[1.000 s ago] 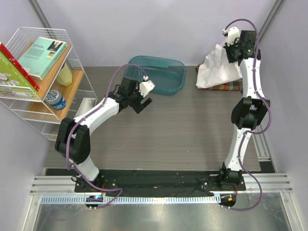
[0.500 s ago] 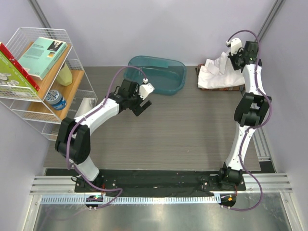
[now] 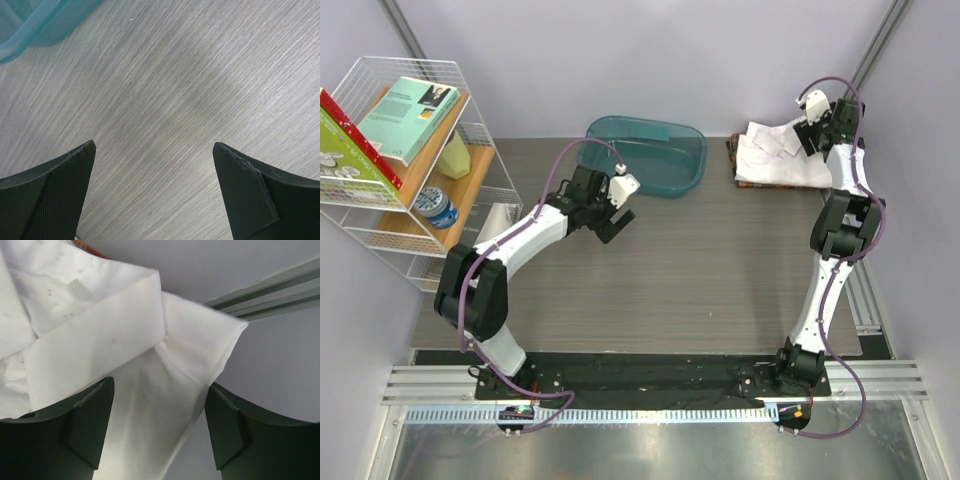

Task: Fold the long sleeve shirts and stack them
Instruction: Neatly place the folded shirt to the corner

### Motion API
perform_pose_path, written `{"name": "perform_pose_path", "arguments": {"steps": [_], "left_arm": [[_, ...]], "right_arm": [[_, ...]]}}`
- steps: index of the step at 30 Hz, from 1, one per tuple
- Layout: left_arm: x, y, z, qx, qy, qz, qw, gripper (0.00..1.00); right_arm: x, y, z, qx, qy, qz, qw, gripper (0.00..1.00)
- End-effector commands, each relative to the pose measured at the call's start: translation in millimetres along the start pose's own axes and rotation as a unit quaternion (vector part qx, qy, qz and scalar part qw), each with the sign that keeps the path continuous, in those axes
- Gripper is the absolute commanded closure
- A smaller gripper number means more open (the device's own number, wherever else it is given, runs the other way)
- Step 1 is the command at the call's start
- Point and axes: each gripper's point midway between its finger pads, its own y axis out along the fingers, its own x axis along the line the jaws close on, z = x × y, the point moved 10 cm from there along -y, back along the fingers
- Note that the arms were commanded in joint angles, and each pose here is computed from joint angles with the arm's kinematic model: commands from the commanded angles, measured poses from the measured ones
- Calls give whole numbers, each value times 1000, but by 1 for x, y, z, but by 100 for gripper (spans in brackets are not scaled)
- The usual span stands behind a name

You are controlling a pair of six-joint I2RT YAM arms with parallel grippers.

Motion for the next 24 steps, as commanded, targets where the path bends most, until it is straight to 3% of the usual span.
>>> {"name": "perform_pose_path", "arguments": {"steps": [1,11,14,18,24], "left_arm": [[2,-9,-5,-9,-26,9,1000,0],[4,-22,-15,-8,-56,24,998,0],[3,-26,-18,-8,-66,26,997,0],[7,-38,-27,-21,-87,43,995,0],[21,-61,-39,-42,-140,76,986,0]], "right_arm": [[-39,-1,-9,-40,-19,96,994,20],[-72,-58,-65,-135,140,143,970,18],[-76,-66,-62,-133,183,137,964,29],[-68,-73,-57,-128,232,88,960,59],[-33,-83,-52,-116,323,-41,938,66]]}}
